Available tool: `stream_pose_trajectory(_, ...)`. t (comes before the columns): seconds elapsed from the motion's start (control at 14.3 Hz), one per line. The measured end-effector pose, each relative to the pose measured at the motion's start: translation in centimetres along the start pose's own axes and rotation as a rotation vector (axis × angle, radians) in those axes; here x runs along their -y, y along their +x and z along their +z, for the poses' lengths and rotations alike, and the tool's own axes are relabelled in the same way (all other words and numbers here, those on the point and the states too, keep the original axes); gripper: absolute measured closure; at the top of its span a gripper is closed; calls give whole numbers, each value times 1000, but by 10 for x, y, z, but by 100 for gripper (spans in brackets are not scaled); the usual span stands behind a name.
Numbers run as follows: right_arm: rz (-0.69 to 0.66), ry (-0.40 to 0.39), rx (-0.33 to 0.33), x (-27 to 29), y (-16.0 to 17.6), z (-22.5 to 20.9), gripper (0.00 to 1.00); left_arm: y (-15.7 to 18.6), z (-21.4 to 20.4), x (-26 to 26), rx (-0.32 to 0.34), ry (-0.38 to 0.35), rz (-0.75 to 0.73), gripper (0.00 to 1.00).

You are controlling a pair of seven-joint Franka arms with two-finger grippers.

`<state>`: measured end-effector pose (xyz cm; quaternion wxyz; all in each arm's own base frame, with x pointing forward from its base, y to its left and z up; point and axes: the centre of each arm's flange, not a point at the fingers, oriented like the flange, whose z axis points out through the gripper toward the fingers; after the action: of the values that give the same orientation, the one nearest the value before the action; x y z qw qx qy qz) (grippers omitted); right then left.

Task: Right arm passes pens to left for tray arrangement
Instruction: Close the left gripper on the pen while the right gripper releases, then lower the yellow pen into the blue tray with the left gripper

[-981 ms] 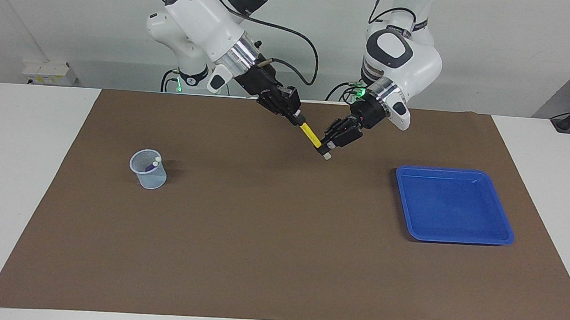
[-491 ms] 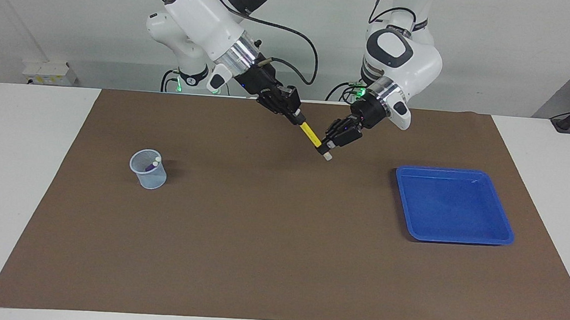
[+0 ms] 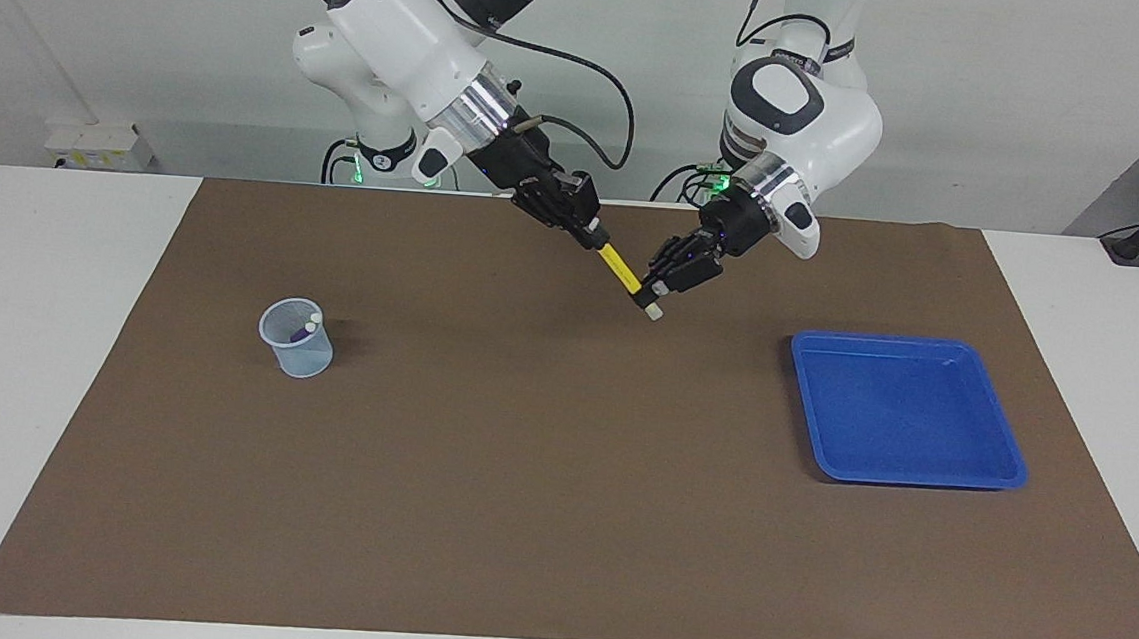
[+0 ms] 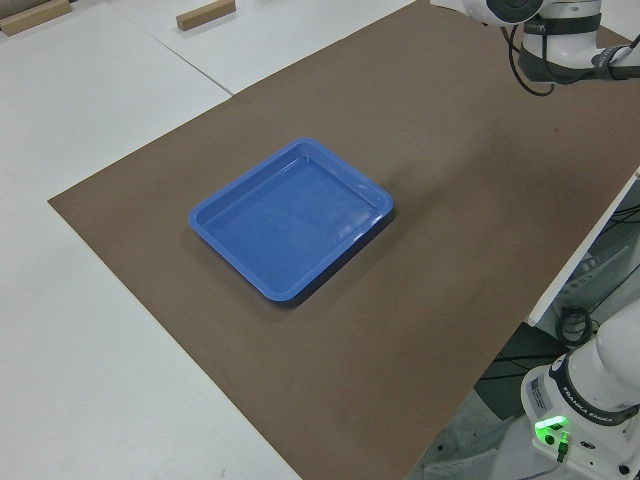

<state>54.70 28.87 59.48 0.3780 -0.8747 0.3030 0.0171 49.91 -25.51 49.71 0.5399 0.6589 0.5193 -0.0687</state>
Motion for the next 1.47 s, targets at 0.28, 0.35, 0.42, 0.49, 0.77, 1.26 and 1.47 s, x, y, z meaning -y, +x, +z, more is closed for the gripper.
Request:
stream_pose_trajectory(0.28, 2, -16, 3, -4, 2, 2, 35, -5, -1, -1, 7, -3, 5, 82)
stream_pose_trajectory(0.35, -11, -35, -9, -6, 4, 1, 25, -5, -1, -1, 7, -4, 6, 82)
stream_pose_trajectory(0.42, -33, -67, -28, -9, 9, -1, 15, -5, -1, -1, 6, -3, 8, 82)
stream_pose_trajectory(0.49, -66, -104, -49, -14, 16, -4, 3, -5, -1, -2, 5, -1, 13, 82)
stream_pose_trajectory(0.77, -220, -209, -78, -39, 59, -30, 0, -6, -1, -4, -7, 39, 98, 82)
stream_pose_trajectory(1.26, -500, -540, -131, -103, 112, -47, 0, 39, -45, -36, 14, 426, 442, 82)
stream_pose_trajectory(1.47, -599, -612, -99, -146, 146, -57, 0, 49, -57, -37, -5, 568, 606, 82)
